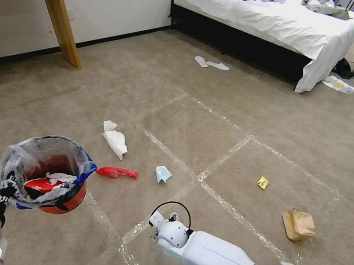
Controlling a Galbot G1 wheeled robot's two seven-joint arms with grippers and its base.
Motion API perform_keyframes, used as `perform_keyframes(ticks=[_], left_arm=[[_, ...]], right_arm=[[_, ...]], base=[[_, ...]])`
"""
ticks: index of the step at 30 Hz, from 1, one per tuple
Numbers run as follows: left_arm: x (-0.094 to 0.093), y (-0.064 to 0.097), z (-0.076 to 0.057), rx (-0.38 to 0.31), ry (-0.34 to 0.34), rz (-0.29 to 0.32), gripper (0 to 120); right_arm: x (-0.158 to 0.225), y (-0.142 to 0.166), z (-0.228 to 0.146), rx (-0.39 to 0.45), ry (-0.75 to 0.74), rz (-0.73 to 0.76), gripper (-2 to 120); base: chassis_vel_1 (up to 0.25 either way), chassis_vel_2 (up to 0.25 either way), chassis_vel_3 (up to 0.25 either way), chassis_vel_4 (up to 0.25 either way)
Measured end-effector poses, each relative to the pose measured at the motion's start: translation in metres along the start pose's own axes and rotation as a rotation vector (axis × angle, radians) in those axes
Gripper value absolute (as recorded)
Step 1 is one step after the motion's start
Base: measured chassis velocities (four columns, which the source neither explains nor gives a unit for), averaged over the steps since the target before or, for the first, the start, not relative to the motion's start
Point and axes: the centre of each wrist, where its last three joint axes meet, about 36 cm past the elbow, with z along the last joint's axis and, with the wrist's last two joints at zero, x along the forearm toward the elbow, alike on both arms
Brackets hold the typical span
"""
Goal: Pick up the trash bin and place the garbage on the floor into it.
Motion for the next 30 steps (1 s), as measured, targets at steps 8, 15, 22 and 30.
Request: perform_keyframes(ticks=[8,15,22,30], left_arm=[[0.000,0.001,0.000,-0.002,0.000,-0.001,4],[0.000,0.002,0.001,0.001,0.000,-0.002,4],[-0.001,0.002,0.001,0.001,-0.002,-0.001,4],[-0.001,0.001,0.002,0.001,-0.001,-0.001,4]], right_arm=[[-0.017,0.004,0.006,0.001,0.011,0.024,98],[-0.026,0.005,0.010,-0.003,-0.001,0.030,87],[-0.029,0.009,0.014,-0.003,-0.004,0.020,79],[-0.031,0.015,0.015,-0.001,-0.014,0.009,79]], base=[[0.000,0.000,0.000,0.000],[0.000,0.000,0.000,0.000],[0.000,0.000,0.000,0.000],[0.000,0.000,0.000,0.000]])
